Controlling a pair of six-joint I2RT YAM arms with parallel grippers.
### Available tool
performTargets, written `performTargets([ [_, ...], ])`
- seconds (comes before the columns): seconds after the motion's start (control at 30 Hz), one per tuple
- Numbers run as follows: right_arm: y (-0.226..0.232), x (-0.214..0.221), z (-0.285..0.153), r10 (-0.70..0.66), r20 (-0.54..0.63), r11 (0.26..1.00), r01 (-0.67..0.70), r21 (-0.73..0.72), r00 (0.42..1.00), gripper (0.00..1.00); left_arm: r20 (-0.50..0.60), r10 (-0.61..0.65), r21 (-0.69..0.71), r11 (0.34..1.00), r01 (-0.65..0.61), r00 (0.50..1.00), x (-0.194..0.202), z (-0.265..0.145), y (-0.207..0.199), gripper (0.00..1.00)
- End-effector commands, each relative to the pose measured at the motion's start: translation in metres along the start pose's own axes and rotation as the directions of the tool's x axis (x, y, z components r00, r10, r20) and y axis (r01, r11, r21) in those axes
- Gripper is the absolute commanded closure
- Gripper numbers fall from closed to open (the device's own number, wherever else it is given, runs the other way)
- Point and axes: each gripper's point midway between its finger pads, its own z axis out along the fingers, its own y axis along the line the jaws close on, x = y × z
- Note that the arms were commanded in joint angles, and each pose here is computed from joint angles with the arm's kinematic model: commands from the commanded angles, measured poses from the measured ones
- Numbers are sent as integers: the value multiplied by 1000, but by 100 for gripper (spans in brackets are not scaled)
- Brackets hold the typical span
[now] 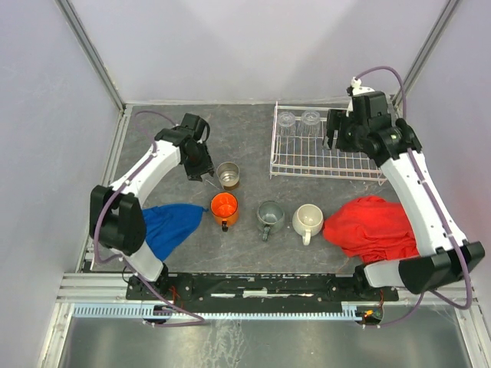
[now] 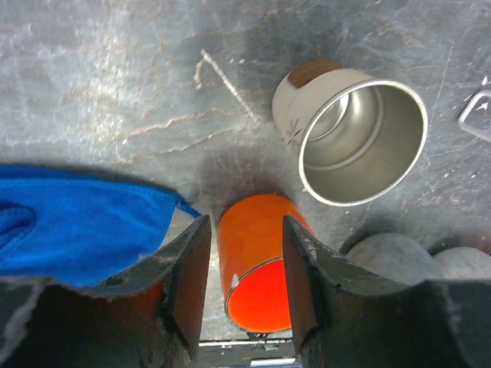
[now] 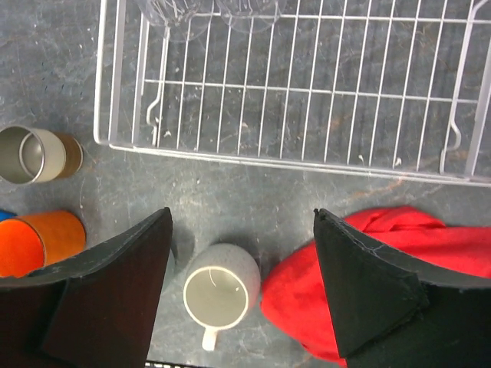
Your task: Load the cups into the dish rack
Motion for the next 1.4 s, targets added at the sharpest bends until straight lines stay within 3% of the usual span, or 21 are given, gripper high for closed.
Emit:
performTargets([
  [0.0,-5,13,-26,7,5,1000,-7,-7,1000,19,116,77,28,996,-80,990,-35,-4,-29,51],
  [0.2,-11,23,-39,-2,4,1000,2,4,1000,19,129,99,28,994,-103,987,-44,7,-49,52],
  [0.63,-12,21,-41,-16,4,1000,16,6,1000,18,58,118,-55,992,-114,991,-33,45,-47,53],
  [0.8,-11,24,-41,-12,-4,1000,12,0,1000,19,47,126,-71,990,-123,991,-31,54,-48,67],
  [0.93,-9,26,-45,-7,-4,1000,7,-19,1000,19,46,126,-83,989,-122,991,-30,59,-49,95],
  [0.97,-7,27,-46,-7,-6,999,7,-33,1000,19,49,128,-83,989,-124,991,-30,58,-49,97],
  [1.17,40,34,-56,18,-35,955,-27,-297,999,19,106,112,-34,993,-109,988,-42,21,-52,97],
  [1.27,71,34,-69,58,-55,882,-77,-465,997,19,125,42,132,989,-58,991,-52,-15,-65,97],
  [1.37,95,32,-84,126,-91,794,-156,-588,988,17,146,-41,353,935,-13,988,-62,-59,-86,97],
])
